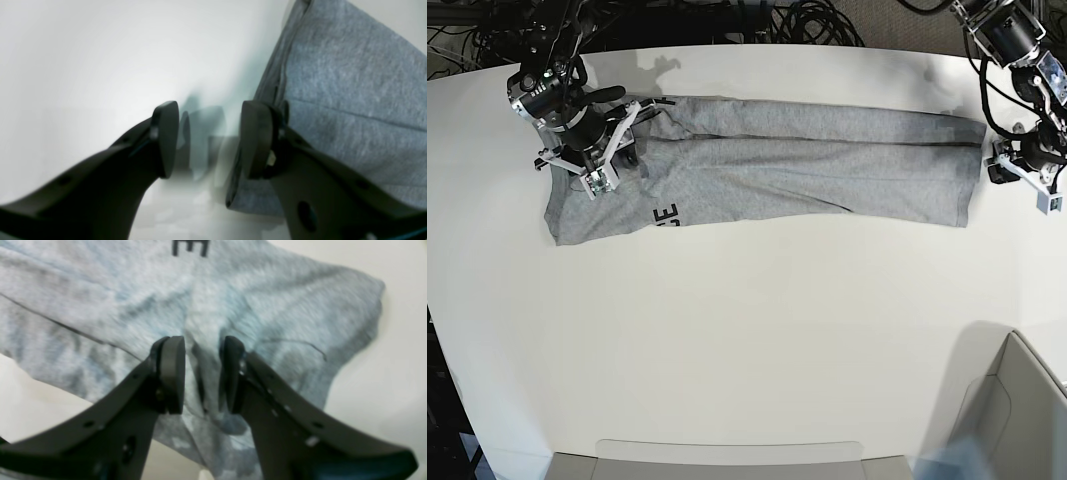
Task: Fold the T-shirt properly
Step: 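Release the shirt end with the left gripper and regrasp it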
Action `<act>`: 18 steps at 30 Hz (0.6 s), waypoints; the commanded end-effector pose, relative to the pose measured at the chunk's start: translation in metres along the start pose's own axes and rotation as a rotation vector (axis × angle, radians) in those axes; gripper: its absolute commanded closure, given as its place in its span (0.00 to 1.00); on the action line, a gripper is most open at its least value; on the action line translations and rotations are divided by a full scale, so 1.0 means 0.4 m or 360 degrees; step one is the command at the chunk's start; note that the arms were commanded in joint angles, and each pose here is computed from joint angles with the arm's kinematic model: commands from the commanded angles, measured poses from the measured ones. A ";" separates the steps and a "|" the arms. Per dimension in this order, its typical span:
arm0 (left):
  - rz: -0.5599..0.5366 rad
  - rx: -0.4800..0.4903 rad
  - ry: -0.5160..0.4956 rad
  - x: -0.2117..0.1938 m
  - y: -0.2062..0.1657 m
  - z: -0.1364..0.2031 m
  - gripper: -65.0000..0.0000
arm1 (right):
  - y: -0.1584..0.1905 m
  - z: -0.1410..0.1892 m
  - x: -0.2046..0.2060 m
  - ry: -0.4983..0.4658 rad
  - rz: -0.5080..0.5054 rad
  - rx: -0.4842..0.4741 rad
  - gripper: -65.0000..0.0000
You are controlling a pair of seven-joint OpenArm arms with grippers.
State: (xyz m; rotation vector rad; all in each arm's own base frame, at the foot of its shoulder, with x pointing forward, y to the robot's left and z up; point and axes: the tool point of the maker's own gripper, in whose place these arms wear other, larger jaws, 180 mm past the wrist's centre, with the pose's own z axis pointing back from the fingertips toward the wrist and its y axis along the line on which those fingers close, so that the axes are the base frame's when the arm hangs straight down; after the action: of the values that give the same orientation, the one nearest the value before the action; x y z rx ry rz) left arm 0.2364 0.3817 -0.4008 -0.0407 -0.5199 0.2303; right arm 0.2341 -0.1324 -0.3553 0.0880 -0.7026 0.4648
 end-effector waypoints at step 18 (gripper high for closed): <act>-0.0318 0.0100 -0.0143 0.086 -0.111 0.129 0.53 | 0.015 0.003 0.034 -0.0072 0.0032 0.0028 0.70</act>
State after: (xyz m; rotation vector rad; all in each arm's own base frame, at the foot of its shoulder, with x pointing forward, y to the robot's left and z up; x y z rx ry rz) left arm 0.2371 0.3432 -0.3500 0.0746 -0.5466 0.0724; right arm 0.2342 -0.1247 -0.3554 0.1025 -0.7039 0.4831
